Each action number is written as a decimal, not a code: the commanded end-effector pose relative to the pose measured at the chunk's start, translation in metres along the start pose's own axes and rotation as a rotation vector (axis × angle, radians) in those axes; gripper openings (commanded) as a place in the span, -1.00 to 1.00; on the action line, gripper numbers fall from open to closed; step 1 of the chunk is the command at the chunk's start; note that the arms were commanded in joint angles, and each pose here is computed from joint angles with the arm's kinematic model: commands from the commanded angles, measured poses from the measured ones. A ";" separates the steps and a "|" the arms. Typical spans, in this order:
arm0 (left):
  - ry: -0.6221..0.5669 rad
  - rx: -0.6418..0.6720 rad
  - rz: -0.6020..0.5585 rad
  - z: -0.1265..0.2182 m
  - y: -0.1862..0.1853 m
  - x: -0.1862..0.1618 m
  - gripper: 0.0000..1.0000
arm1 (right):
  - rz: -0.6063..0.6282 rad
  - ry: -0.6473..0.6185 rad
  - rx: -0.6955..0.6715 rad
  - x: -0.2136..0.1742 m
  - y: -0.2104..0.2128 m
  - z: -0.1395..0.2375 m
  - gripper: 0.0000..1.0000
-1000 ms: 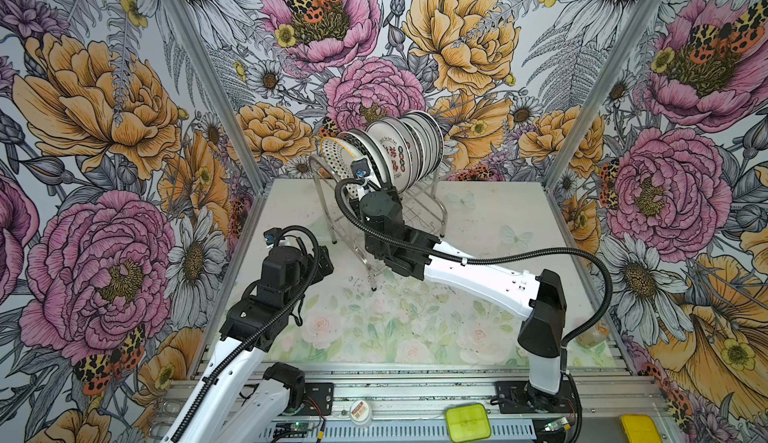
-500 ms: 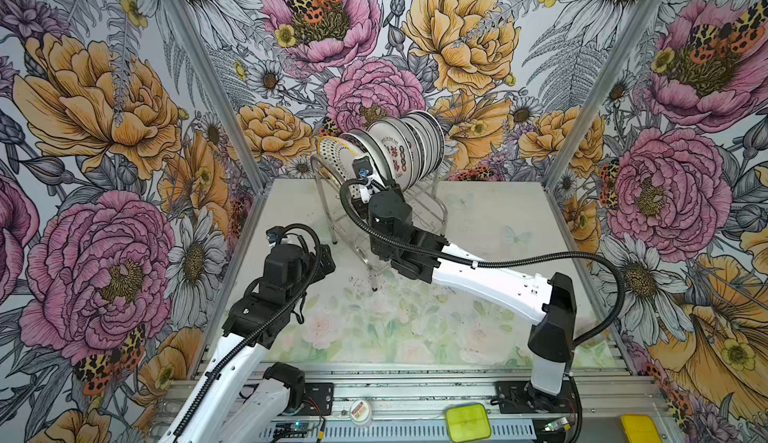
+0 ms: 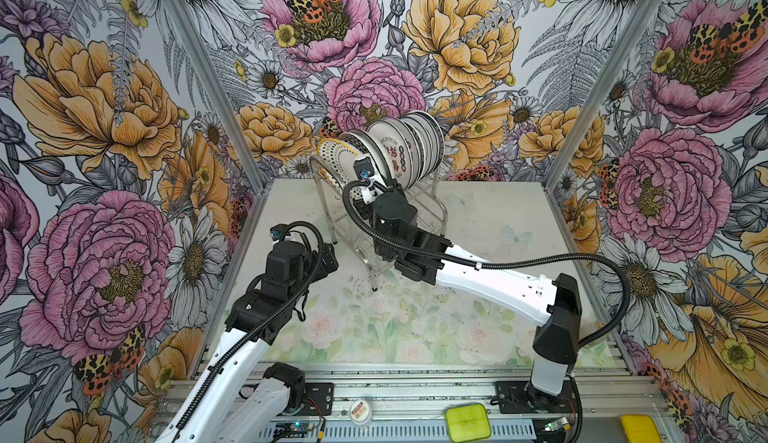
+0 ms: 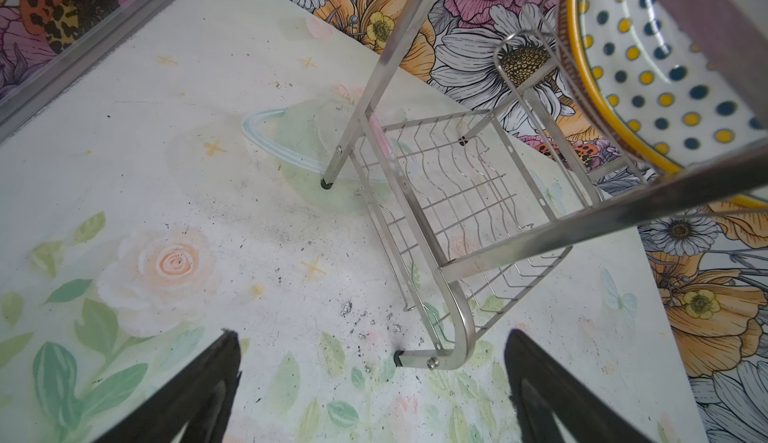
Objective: Unload the plates from the dish rack
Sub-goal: 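Lift the polka-dot plate up out of the rack with the right gripper, then carry the plate away from the rack and lower it toward the table, then reach the left gripper to the plate's rim while the right gripper holds it, then grasp the plate rim with the left gripper while the right gripper releases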
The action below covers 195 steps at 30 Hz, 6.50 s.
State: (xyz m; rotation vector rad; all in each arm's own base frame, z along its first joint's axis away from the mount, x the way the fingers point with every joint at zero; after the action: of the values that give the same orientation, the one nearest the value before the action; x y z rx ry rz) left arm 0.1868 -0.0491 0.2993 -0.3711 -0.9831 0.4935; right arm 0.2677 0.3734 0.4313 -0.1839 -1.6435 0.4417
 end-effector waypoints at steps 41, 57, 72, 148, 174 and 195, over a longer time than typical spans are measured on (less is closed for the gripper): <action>-0.044 -0.056 0.017 0.009 -0.013 0.017 0.98 | -0.294 -0.411 -0.305 0.073 -0.081 0.025 -1.00; -0.055 -0.110 -0.001 0.020 -0.022 0.020 0.98 | -0.420 -0.459 -0.343 0.084 -0.121 0.043 -1.00; -0.032 -0.187 -0.085 0.027 -0.049 0.012 0.98 | -0.546 -0.462 -0.304 0.061 -0.169 0.088 -1.00; 0.566 -0.693 -0.184 -0.089 -0.155 -0.154 0.45 | -1.071 0.256 -0.115 -0.261 -0.165 0.186 -1.00; 0.678 -0.672 -0.218 -0.109 -0.172 -0.181 -0.98 | -1.124 0.278 -0.100 -0.279 -0.161 0.181 -0.77; 0.721 -0.615 -0.201 -0.123 -0.217 -0.189 -1.00 | -1.110 0.273 -0.247 -0.302 -0.170 0.185 0.08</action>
State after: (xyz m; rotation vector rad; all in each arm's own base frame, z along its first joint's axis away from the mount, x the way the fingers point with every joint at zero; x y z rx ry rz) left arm 0.2585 -0.3275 0.2030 -0.8880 -0.4185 -0.1201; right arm 0.1433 0.0717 0.1878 0.3757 -1.2106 -0.5360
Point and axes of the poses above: each gripper's point midway between its finger pads, its own z axis back along the fingers, its own y axis along the line the jaws close on, x = y × z, the point moved 10 cm from there along z, back along the fingers, and after that the axes turned 7 degrees about z, right-handed, at the moved point
